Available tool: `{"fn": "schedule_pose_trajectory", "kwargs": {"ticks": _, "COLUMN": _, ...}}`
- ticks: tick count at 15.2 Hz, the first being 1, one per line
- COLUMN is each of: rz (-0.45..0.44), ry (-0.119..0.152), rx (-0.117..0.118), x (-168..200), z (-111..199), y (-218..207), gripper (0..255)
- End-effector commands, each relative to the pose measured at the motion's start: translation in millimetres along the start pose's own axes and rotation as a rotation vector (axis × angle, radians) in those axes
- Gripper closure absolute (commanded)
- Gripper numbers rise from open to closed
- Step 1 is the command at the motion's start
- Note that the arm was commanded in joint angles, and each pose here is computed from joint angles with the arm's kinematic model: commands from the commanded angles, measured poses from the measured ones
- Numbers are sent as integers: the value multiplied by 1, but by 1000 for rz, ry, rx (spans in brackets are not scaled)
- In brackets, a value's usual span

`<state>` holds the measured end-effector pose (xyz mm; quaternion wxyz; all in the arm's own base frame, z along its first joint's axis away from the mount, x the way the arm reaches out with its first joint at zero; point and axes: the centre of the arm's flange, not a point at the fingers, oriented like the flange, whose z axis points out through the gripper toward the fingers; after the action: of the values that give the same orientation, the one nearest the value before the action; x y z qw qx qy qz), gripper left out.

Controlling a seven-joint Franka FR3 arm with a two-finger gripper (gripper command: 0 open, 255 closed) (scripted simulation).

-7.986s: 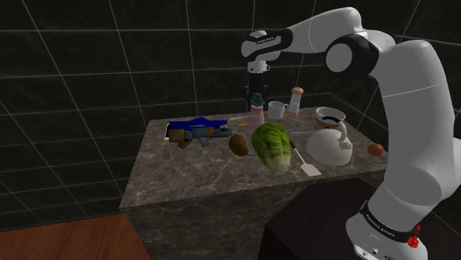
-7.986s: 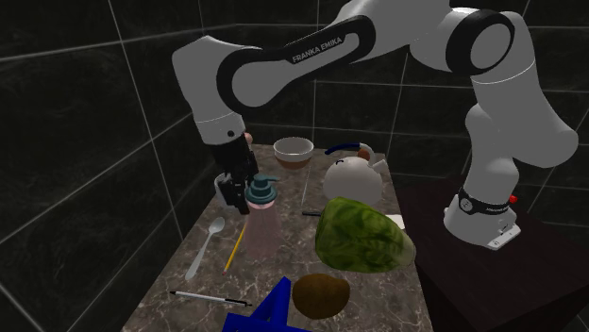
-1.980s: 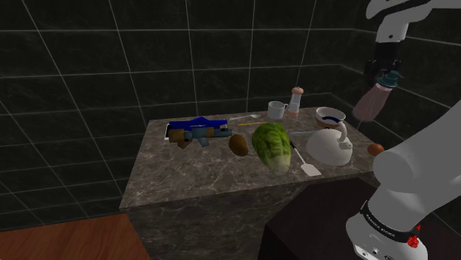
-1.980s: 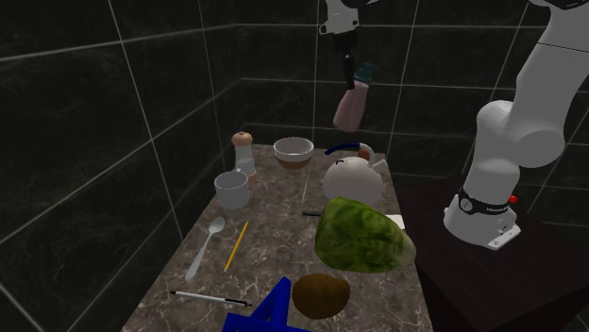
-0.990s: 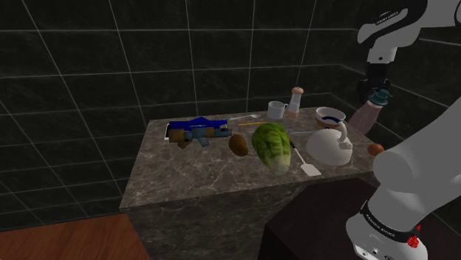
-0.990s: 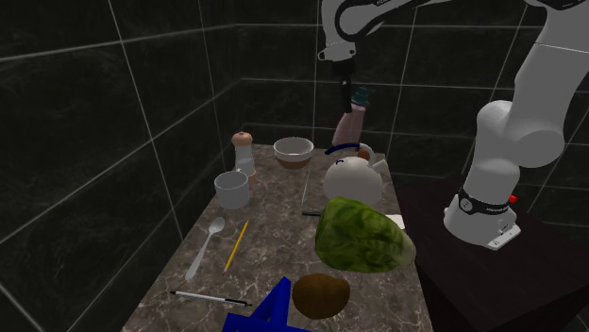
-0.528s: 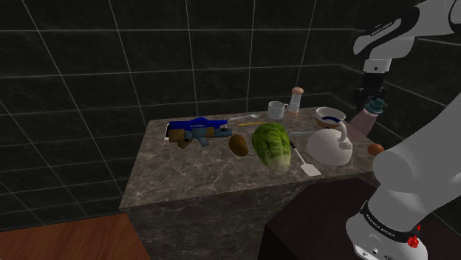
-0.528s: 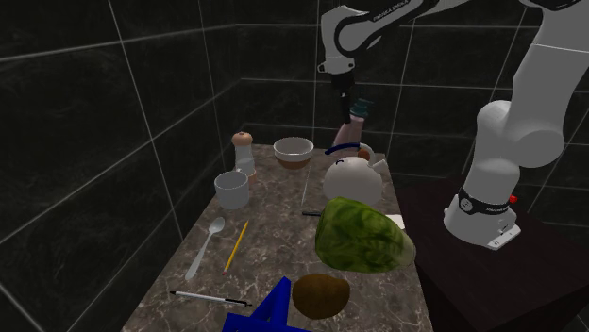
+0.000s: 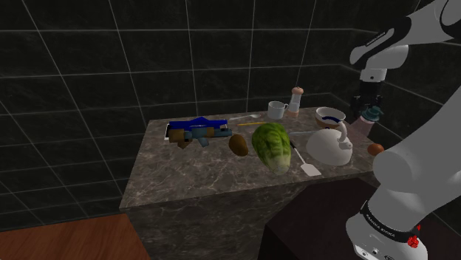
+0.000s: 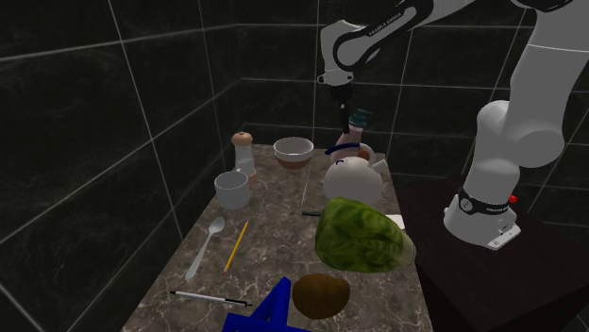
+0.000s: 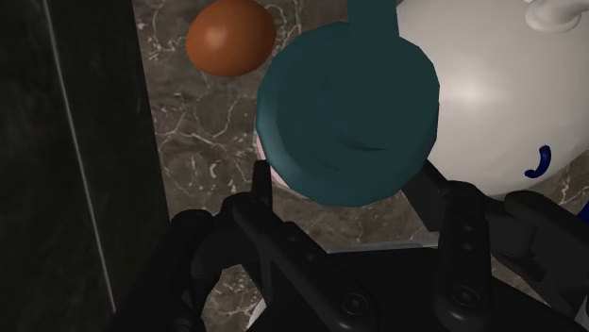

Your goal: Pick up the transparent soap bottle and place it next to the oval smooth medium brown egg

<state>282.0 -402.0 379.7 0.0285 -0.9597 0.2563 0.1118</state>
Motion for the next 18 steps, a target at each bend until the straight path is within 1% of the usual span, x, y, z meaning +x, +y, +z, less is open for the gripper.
{"fn": "schedule_pose_trajectory", "kwargs": {"ticks": 1, "rz": 0, "ry": 1, "rx": 0, "x": 1, "z": 2, "y": 0, "gripper": 255}}
{"fn": "schedule_pose_trajectory", "kwargs": {"ticks": 6, "rz": 0, "ry": 1, "rx": 0, "x": 1, "z": 2, "y": 0, "gripper": 255}}
{"fn": "schedule_pose_trajectory", "kwargs": {"ticks": 7, "rz": 0, "ry": 1, "rx": 0, "x": 1, "z": 2, "y": 0, "gripper": 0}}
{"fn": "schedule_pose_trajectory", "kwargs": {"ticks": 12, "rz": 0, "ry": 1, "rx": 0, "x": 1, "z": 2, "y": 0, "gripper": 0}}
{"fn": "schedule_pose_trajectory", "kwargs": {"ticks": 16, "rz": 0, "ry": 1, "rx": 0, "x": 1, "z": -48, "y": 0, "gripper": 0}}
{"fn": "schedule_pose_trajectory", "kwargs": {"ticks": 18, "rz": 0, "ry": 1, "rx": 0, "x": 1, "z": -48, "y": 0, "gripper": 0}}
